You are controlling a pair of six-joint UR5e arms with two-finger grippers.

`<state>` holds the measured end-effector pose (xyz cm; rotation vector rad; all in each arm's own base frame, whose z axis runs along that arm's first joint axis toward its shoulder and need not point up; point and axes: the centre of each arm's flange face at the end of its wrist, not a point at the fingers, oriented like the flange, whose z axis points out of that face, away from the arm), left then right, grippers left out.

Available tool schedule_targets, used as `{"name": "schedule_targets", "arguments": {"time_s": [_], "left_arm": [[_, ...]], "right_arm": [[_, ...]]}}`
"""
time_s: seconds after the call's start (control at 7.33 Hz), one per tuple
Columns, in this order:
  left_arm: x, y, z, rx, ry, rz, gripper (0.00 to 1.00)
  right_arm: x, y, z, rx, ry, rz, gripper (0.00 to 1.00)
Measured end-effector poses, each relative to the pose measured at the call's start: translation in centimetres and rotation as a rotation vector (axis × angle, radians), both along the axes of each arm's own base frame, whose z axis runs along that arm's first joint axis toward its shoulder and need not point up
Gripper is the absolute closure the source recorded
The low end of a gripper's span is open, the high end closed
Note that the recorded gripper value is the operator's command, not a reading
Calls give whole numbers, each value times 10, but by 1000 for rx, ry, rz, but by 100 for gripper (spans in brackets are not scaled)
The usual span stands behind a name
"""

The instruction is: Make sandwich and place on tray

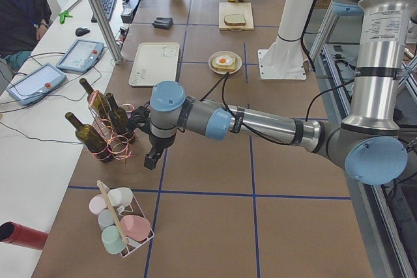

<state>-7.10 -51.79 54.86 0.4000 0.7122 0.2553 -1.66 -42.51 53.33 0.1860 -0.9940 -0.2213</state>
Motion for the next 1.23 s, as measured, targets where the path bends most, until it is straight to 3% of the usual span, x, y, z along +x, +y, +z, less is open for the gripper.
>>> {"name": "schedule_targets", "arguments": {"time_s": [0.27, 0.68, 0.95, 1.23], "left_arm": [[6, 0, 0, 19, 0, 10, 0], [10, -1, -2, 27, 2, 19, 0], [10, 0, -4, 31, 1, 19, 0], [10, 0, -5, 34, 0, 20, 0]], "right_arm": [[-67, 7, -24, -19, -33, 34, 0], [-167, 76, -9, -23, -25, 96, 0], [-216, 127, 3, -21, -23, 137, 10], [-245, 152, 3, -15, -18, 148, 18]]}}
